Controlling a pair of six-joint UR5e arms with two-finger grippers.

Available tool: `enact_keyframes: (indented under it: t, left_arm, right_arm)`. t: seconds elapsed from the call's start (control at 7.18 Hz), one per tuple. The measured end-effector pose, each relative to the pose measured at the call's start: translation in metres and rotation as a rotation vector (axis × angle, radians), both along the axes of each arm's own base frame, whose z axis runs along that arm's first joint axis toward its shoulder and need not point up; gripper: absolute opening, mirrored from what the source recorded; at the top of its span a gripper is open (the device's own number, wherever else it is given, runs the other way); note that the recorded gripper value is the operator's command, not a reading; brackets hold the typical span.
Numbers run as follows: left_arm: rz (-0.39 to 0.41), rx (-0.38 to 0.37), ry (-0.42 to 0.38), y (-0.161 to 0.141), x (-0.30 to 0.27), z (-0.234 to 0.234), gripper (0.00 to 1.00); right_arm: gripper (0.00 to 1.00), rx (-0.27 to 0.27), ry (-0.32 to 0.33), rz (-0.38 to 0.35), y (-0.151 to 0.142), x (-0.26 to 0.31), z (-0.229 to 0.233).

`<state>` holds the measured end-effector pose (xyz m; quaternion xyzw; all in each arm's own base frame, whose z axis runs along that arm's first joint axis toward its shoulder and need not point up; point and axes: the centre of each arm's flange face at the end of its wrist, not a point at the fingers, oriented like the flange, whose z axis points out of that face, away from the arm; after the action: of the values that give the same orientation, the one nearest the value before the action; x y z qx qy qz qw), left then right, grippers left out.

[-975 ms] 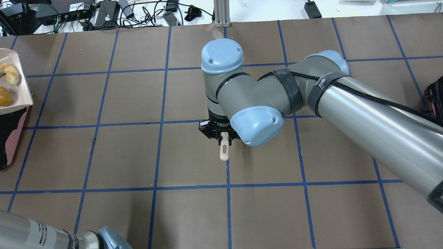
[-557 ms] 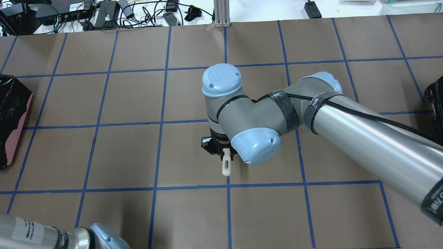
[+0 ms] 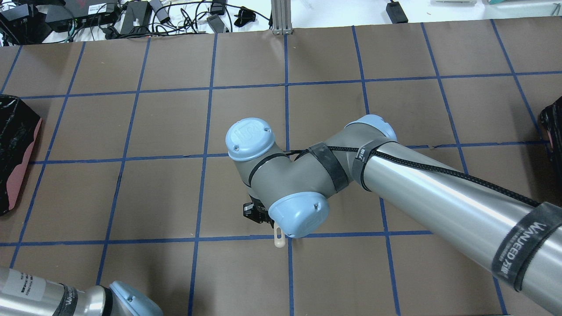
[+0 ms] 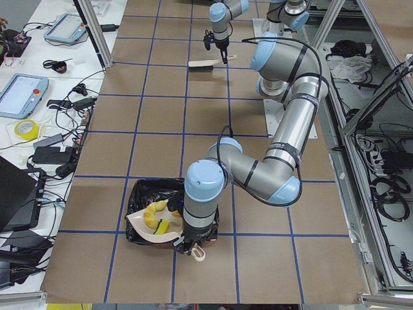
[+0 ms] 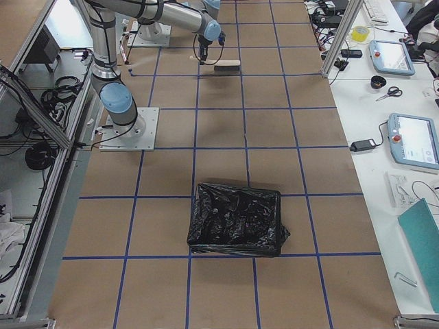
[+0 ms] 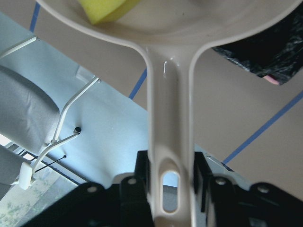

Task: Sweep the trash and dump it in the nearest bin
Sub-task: 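Tip the dustpan over the black bin with left gripper to empty it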

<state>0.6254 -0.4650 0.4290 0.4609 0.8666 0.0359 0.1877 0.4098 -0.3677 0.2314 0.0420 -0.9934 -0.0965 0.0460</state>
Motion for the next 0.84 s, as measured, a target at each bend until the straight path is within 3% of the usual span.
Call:
enact_keyframes:
  t: [0.28,0.56,0.84]
  left_arm:
    - [-0.024,-0.042,-0.094,-0.015,-0.005,-0.003,0.0]
    - [-0.094,-0.011,-0.236,-0.03,-0.04,-0.006,0.0]
    - [-0.154,0.019,-0.308,-0.033,-0.067,0.005,0.0]
  right_arm:
    - [0.0,-0.016,0.018,0.017,0.0,-0.002,0.002]
    - [0.0,-0.025,0.017,0.018,-0.001,-0.005,0.007]
    - [0.0,-0.012,0.013,0.029,-0.002,-0.013,0.003]
